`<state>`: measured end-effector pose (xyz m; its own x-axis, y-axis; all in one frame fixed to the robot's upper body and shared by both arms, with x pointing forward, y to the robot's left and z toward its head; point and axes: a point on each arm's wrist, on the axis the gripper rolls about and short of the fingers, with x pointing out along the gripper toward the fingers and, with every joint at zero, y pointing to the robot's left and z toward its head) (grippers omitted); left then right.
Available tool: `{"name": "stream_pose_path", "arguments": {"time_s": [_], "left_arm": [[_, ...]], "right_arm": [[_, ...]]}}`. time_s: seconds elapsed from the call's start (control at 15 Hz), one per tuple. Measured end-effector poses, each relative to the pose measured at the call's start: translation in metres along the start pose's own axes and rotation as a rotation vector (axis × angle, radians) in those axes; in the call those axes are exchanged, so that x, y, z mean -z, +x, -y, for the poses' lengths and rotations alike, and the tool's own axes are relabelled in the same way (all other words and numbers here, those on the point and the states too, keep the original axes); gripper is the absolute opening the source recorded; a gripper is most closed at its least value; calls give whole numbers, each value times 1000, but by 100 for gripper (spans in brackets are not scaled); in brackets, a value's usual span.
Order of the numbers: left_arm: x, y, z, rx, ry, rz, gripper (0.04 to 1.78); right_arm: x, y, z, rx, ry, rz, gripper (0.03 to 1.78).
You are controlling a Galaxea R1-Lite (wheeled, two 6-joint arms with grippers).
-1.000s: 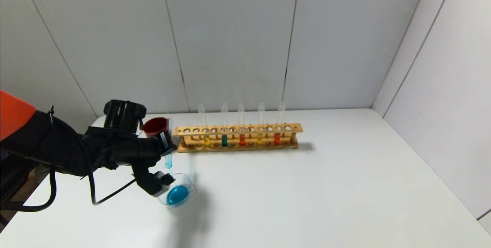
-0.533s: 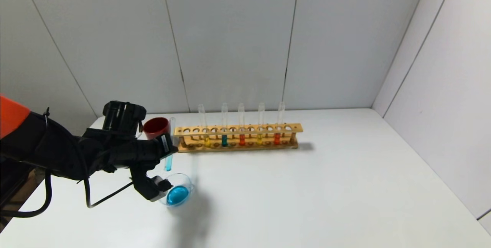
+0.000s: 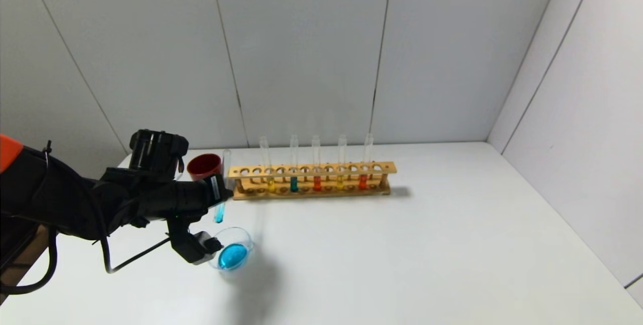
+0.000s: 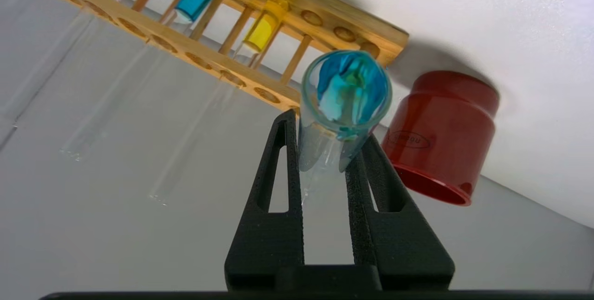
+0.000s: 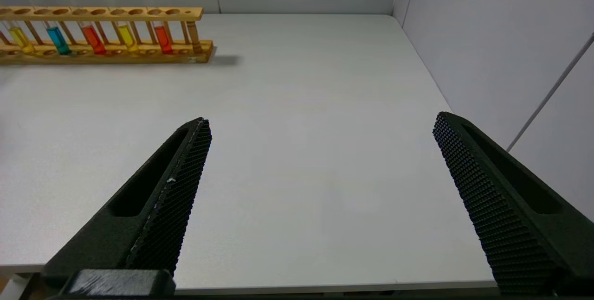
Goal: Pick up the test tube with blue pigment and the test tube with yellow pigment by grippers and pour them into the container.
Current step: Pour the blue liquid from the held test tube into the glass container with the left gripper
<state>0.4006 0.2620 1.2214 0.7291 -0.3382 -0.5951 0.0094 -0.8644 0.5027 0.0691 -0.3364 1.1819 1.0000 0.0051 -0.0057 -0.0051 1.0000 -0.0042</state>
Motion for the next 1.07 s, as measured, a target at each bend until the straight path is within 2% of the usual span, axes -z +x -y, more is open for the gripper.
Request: {"name": "stream_pose_path", "arguments": {"time_s": [1.07], "left_arm": [[1, -13, -11, -33, 114, -57, 32]], "right_arm": [[0, 0, 0, -1, 0, 0, 175]]}}
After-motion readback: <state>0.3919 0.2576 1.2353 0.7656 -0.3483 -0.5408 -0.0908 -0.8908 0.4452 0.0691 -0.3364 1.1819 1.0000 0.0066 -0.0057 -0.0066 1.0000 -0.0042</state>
